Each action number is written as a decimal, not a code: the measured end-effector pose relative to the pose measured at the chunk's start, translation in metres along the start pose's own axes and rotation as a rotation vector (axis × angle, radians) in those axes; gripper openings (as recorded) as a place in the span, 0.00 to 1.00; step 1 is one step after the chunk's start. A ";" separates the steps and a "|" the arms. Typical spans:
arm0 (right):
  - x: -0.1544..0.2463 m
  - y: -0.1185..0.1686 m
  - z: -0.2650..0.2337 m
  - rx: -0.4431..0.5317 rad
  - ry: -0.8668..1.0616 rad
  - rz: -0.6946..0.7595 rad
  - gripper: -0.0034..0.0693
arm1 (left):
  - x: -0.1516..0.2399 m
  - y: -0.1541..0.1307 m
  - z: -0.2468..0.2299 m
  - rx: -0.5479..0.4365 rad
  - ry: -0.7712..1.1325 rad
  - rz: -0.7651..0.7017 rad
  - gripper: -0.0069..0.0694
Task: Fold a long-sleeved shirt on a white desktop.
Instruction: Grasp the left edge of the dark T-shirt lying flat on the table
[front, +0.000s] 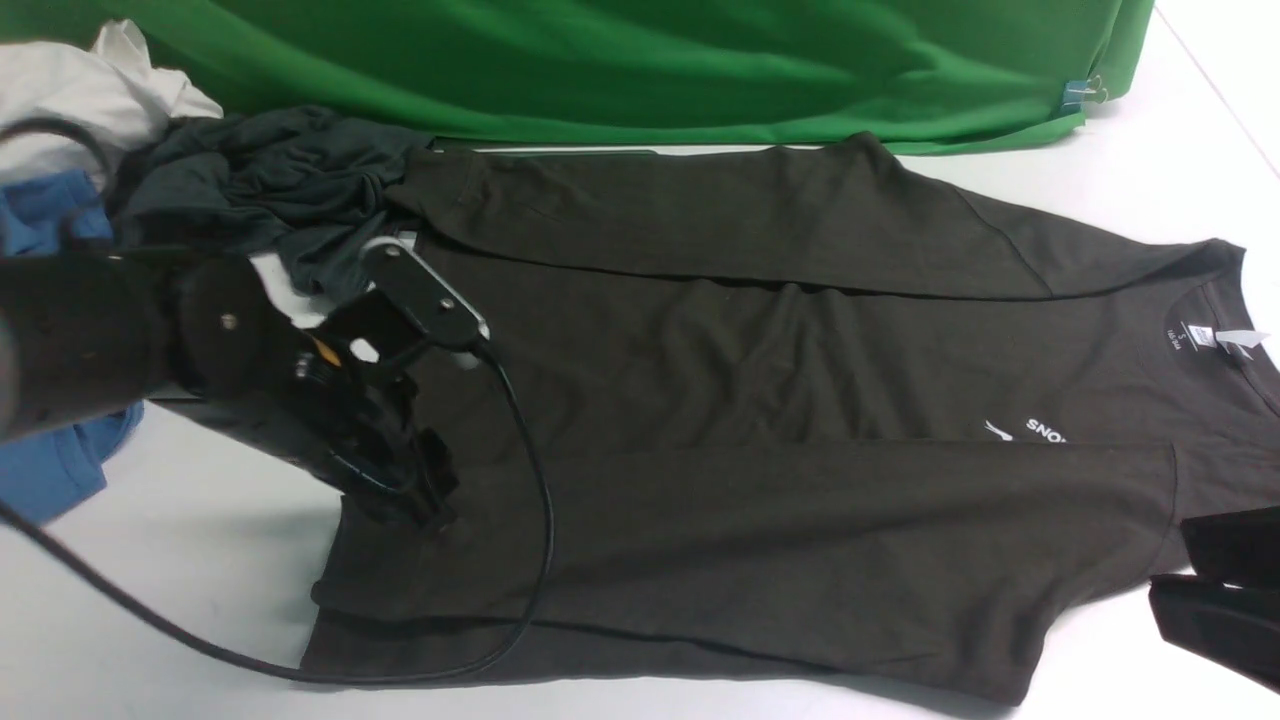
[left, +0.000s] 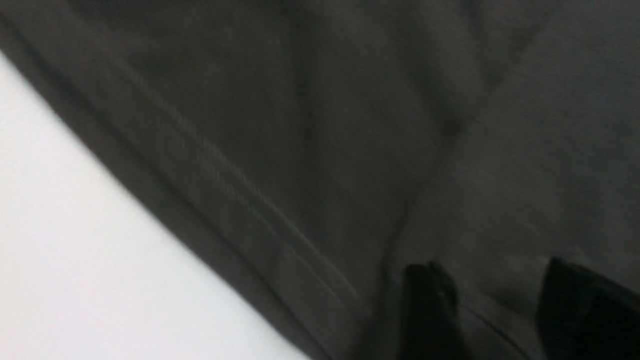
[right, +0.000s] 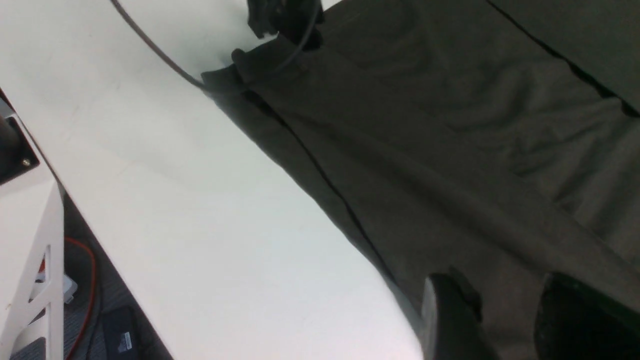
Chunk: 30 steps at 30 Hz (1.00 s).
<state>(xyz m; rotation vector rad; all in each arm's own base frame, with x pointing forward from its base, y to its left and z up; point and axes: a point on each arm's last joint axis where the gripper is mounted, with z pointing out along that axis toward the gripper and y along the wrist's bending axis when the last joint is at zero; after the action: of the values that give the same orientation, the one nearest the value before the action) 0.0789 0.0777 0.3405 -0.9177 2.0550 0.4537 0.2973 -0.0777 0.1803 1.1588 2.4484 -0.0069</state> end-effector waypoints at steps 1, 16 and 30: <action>0.000 0.000 0.000 0.000 -0.001 0.000 0.37 | 0.000 0.001 0.005 0.003 0.007 0.028 0.58; 0.000 0.000 0.000 0.001 -0.003 0.025 0.37 | 0.001 0.005 0.031 0.012 0.036 0.086 0.28; -0.001 0.000 0.000 0.001 -0.004 0.026 0.37 | 0.000 0.003 0.024 0.033 0.041 0.077 0.14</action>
<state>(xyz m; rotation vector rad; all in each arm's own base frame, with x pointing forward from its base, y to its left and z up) 0.0791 0.0777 0.3411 -0.8901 2.0651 0.4682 0.3086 -0.0803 0.1594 1.2790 2.4456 -0.0003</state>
